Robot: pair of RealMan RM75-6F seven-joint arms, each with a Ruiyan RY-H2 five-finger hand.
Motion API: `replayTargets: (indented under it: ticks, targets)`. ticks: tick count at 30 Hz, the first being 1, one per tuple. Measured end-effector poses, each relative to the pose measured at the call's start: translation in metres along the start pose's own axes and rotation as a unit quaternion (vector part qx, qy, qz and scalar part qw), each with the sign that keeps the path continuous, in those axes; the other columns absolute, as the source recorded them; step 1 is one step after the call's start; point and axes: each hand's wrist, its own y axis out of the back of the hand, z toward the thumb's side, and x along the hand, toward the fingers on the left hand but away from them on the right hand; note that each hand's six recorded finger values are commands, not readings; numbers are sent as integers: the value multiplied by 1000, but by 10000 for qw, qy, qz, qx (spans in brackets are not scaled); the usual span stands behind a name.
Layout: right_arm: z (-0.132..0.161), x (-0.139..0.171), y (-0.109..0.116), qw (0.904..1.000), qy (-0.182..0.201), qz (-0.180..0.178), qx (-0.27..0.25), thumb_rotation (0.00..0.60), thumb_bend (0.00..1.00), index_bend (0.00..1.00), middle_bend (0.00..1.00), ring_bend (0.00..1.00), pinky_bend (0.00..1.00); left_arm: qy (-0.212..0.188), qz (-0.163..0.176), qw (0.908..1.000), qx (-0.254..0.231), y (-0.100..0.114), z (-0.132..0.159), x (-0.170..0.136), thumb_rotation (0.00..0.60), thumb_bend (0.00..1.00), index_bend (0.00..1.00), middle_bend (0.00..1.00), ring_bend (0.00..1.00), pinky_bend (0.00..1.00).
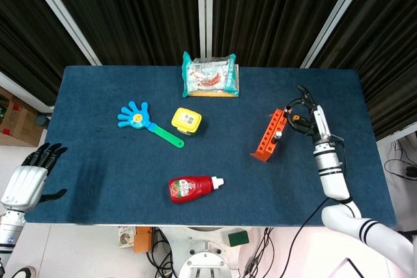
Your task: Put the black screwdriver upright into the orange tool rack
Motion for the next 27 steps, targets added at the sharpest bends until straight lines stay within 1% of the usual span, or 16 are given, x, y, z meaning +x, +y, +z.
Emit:
replayTargets:
  ticks: [27]
  targets:
    - [-10,-3,2,9998,-164,-67,-58,600,390,707,62,0,0,5,-26,10000,15,-1,0,1,600,0,136,93,33,205]
